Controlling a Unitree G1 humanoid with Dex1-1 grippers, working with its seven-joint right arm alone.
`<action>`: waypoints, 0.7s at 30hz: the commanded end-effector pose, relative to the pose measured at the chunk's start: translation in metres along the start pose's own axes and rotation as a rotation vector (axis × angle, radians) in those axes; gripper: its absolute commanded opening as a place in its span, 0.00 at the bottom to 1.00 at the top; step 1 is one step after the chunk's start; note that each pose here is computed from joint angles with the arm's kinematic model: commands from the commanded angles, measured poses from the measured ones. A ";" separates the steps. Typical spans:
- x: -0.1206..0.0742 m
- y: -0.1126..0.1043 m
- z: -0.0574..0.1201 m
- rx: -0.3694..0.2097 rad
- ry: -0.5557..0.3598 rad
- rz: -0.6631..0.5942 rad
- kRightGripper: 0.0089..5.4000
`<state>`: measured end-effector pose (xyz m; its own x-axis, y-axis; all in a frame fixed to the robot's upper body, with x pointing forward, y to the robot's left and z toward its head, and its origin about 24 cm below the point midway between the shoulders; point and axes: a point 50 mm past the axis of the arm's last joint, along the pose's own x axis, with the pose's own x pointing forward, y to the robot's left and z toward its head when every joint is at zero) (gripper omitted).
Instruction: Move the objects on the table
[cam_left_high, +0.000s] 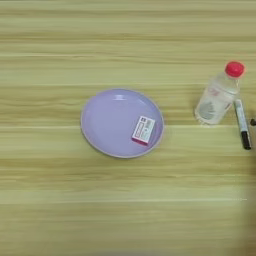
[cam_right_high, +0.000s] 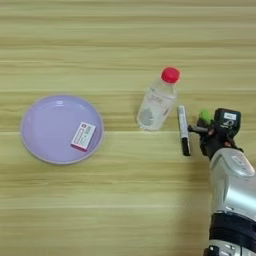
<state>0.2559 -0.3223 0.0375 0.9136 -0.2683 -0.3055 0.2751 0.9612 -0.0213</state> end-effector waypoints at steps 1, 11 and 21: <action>0.011 -0.006 0.038 -0.072 -0.125 0.009 0.14; 0.014 -0.004 0.031 -0.086 -0.102 0.032 0.14; 0.013 -0.005 0.035 -0.099 -0.122 0.028 0.28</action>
<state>0.2619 -0.3245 0.0260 0.9145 -0.2233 -0.3373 0.2206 0.9742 -0.0468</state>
